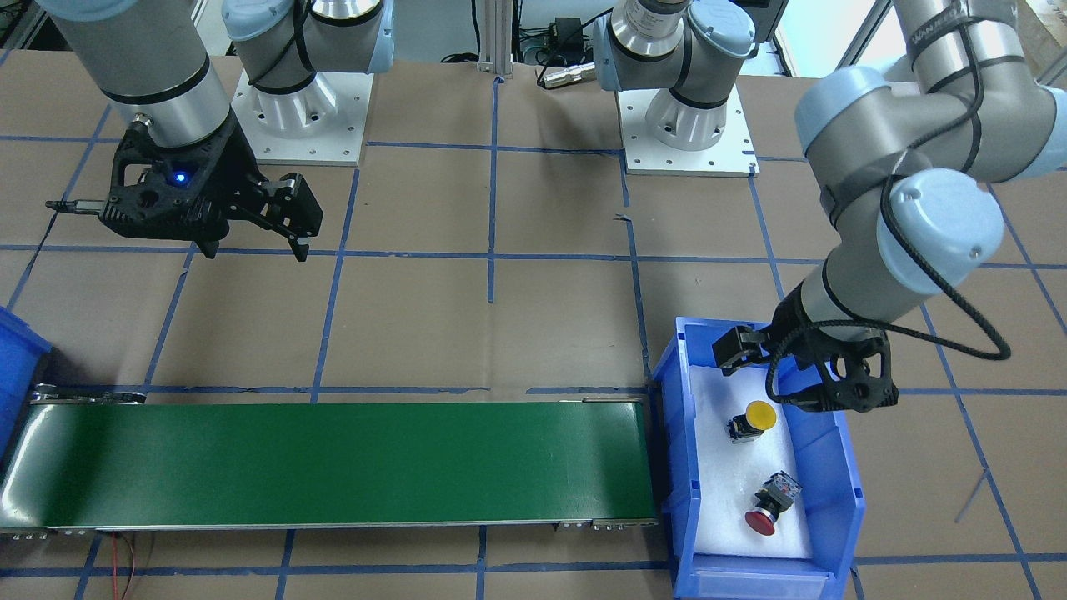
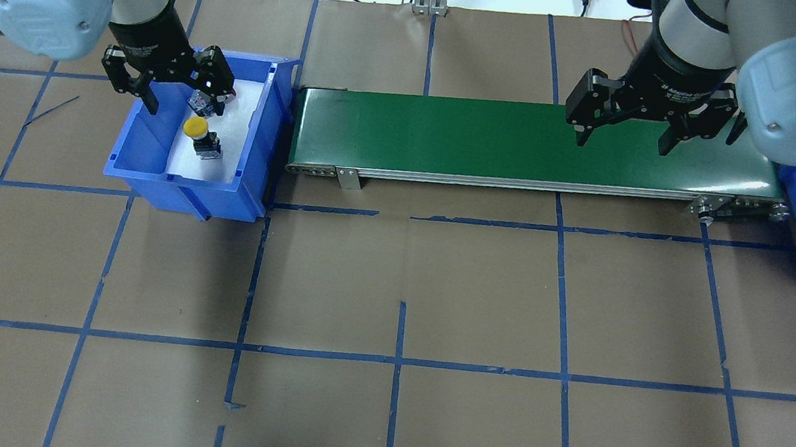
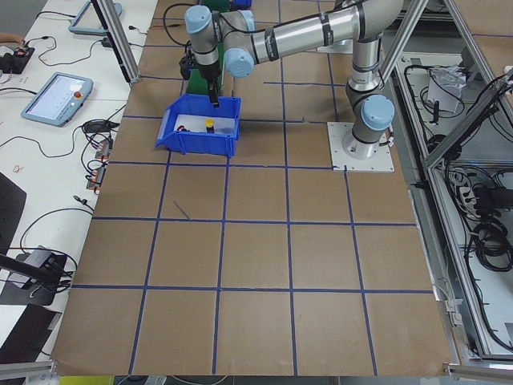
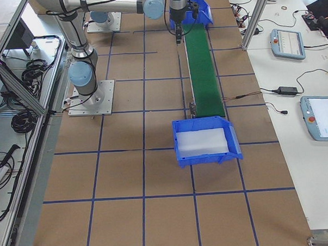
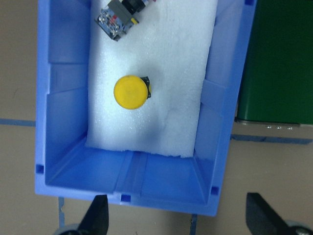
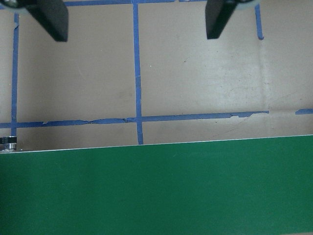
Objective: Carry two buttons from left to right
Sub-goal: 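Lower the left gripper into the bin and grasp the yellow button, then lift the yellow button and place it on the conveyor near the bin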
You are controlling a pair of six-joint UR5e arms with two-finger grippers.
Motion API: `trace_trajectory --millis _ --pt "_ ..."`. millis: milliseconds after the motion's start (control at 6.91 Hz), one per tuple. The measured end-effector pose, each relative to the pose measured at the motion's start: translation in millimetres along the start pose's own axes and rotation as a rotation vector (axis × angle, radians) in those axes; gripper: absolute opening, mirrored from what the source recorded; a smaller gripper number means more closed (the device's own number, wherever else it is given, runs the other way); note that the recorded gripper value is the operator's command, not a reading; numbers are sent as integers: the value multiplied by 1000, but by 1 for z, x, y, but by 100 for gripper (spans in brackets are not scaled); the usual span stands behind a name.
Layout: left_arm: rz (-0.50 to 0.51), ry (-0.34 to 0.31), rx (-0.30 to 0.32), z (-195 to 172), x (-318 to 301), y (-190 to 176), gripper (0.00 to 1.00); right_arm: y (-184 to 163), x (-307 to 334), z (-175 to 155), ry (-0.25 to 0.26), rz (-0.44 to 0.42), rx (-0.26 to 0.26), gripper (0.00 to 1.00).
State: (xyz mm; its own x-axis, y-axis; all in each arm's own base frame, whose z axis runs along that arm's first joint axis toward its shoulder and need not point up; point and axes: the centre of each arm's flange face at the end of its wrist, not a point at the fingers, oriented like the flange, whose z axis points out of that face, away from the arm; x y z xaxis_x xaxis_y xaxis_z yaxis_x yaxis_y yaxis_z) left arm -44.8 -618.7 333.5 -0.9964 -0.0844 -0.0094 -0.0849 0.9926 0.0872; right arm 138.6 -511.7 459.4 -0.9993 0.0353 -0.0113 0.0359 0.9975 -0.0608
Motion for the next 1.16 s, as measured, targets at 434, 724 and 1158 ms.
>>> trace_trajectory --millis 434,724,1158 --pt "-19 4 -10 64 -17 -27 98 -1 2 0 1 1 0 100" --pt "-48 30 -7 81 -14 -29 68 -1 4 0 3 1 0 100" --pt "-42 34 8 79 -14 -32 34 -1 5 0 3 2 1 100"
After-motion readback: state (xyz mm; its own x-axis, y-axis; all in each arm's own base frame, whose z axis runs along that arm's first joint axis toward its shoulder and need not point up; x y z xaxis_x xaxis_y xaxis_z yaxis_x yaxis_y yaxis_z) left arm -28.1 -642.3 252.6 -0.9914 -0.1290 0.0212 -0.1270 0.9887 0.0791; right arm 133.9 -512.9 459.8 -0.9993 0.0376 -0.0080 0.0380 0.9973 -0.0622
